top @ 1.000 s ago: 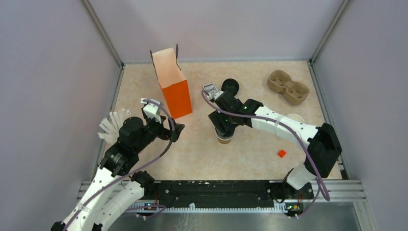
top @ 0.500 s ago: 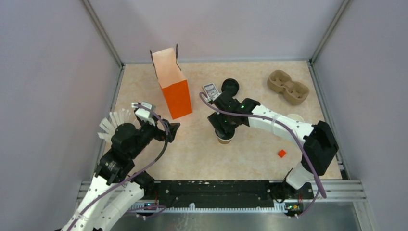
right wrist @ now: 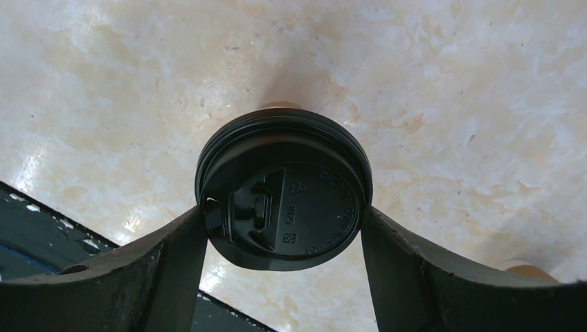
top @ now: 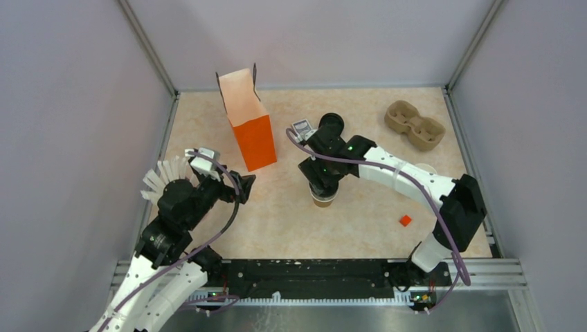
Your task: Pack the takeout coffee
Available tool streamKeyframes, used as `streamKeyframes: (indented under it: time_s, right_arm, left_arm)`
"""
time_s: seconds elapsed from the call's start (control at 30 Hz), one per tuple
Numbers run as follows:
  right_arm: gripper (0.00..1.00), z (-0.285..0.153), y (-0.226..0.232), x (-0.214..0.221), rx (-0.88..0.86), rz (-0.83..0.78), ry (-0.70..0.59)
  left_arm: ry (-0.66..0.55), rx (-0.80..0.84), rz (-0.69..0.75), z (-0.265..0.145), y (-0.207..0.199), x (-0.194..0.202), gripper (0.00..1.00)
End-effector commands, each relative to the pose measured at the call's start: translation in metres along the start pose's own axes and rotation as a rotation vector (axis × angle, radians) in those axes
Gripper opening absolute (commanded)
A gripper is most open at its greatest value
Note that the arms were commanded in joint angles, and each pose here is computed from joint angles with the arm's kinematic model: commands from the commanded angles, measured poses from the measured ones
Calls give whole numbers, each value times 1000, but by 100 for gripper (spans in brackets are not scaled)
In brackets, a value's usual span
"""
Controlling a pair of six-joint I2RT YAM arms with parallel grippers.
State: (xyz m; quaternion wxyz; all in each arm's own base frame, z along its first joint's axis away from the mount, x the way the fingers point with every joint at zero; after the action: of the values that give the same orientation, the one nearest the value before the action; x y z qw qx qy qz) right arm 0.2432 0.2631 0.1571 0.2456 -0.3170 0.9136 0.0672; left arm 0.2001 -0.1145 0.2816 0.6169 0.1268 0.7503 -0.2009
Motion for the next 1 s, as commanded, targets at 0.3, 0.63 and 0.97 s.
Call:
streamKeyframes:
  time_s: [0.3, 0.63, 0.97]
  right_arm:
    - [74, 13, -1, 14, 1, -39, 90]
    - [74, 26, 2, 20, -11, -38, 97]
    - [73, 15, -2, 8, 8, -34, 55]
  left_arm:
    - [-63, -19, 10, -2, 3, -12, 99]
    - [-62, -21, 12, -2, 3, -12, 99]
    - [-64, -23, 11, -3, 4, -12, 99]
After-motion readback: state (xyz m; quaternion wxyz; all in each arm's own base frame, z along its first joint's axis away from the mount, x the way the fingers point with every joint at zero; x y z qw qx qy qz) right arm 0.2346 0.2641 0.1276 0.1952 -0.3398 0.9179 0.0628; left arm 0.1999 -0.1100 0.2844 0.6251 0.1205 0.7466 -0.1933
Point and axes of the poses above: each gripper's point midway between its finger pads, its own z axis out along the fingers, its own y axis along the line the jaws close on, x = y × z, the point moved 1 cm from there along -z, back along the fingers, and after that the axes turned 1 degree about z, right-handed, at the moved point
